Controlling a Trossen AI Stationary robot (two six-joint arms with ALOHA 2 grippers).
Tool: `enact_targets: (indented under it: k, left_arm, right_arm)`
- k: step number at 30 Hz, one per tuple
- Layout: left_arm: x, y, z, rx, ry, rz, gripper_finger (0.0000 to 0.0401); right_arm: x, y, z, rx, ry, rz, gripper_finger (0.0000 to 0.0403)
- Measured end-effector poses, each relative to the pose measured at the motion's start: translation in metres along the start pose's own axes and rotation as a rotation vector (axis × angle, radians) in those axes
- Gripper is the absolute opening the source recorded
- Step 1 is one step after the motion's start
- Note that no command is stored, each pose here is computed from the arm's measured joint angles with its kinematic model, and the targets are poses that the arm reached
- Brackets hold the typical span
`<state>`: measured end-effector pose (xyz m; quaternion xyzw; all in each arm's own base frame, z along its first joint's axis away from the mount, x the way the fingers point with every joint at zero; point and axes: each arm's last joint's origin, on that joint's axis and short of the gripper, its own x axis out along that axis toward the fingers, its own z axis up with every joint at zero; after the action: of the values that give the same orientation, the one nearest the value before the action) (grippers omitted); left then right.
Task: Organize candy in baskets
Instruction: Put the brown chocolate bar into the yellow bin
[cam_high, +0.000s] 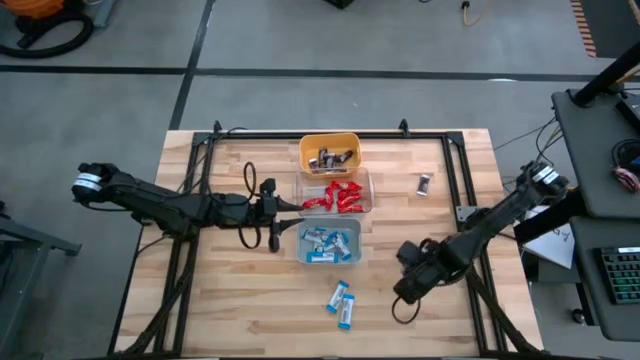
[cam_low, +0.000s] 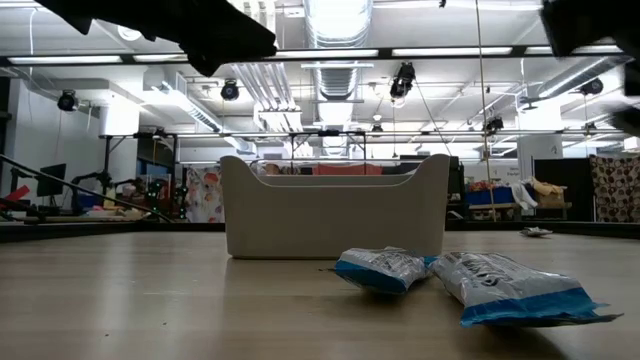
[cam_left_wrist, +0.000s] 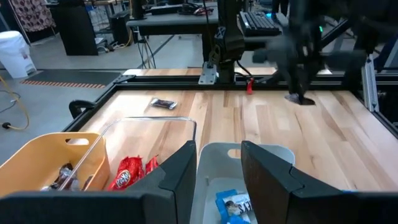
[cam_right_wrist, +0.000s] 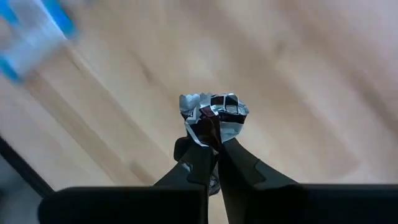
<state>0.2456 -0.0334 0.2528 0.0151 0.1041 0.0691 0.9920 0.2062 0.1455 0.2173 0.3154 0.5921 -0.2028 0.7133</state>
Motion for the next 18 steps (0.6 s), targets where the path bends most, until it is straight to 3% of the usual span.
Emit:
enact_targets:
  k: [9, 13, 18]
  left_arm:
    - [0.006, -0.002, -0.002, 0.011, -0.013, 0.002, 0.0111]
    - [0.007, -0.001, -0.001, 0.029, -0.023, 0.018, 0.0111]
    - [0.006, 0.002, 0.000, 0.027, -0.030, 0.116, 0.0111]
  right_arm:
    - [-0.062, -0.022, 0.031, -0.156, -0.562, 0.102, 0.0015]
    - [-0.084, -0.027, 0.056, -0.249, -0.817, 0.064, 0.0013]
    - [-0.100, -0.032, 0.098, -0.370, -1.046, -0.072, 0.0013]
